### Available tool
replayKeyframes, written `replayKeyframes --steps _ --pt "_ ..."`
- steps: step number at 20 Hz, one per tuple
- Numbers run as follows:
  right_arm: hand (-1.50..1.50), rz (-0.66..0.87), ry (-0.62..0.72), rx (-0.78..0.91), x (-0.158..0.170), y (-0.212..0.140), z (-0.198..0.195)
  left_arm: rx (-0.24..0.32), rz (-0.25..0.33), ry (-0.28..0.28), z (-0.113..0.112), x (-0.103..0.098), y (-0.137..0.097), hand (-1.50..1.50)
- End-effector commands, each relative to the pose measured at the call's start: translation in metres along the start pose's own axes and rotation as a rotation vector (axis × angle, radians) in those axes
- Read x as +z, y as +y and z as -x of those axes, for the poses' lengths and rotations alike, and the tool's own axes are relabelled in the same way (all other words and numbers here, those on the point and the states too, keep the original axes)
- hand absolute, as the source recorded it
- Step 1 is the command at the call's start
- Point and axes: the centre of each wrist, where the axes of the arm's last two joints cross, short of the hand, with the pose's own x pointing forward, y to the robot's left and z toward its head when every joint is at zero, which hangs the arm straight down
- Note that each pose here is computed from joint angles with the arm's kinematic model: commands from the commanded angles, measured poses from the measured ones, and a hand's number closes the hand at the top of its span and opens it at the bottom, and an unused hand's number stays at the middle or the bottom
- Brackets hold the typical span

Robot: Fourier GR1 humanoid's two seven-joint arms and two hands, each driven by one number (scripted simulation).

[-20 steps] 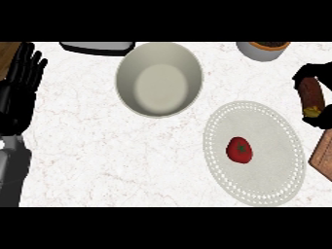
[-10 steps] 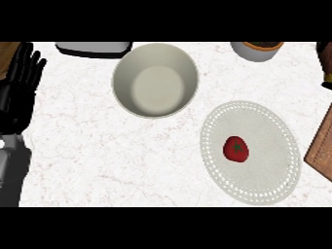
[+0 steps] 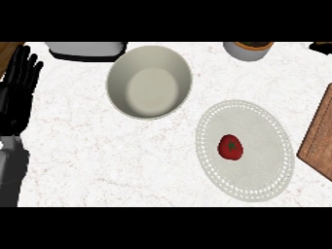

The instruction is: Pick the sweet potato from the placemat and place it in the bowl

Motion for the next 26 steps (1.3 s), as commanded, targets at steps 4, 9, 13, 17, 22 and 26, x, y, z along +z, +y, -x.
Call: replayKeyframes --steps 4,9,13,17,22,26 --pt "1.5 -0.099 -0.135 -0.191 -0.056 -0.014 -0.042 -0.013 -0.016 -0.004 -0.009 0.0 0.01 0.0" --pt "1.5 -0.159 -0.144 -0.198 -0.112 0.015 -0.086 -0.014 -0.019 0.027 0.001 0.011 0.004 0.0" --pt "1.5 -0.227 -0.163 -0.179 -0.14 0.046 -0.112 -0.014 -0.04 0.008 0.013 0.018 0.014 0.0" --pt "1.5 -0.312 -0.162 -0.146 -0.161 0.092 -0.134 -0.014 -0.046 0.02 -0.003 0.014 0.012 0.0" --pt "1.5 -0.367 -0.144 -0.176 -0.181 0.121 -0.161 -0.012 -0.035 0.018 0.003 0.01 0.014 0.0" --pt "1.5 -0.374 -0.151 -0.159 -0.177 0.178 -0.161 -0.01 -0.047 0.027 0.008 0.019 0.024 0.0"
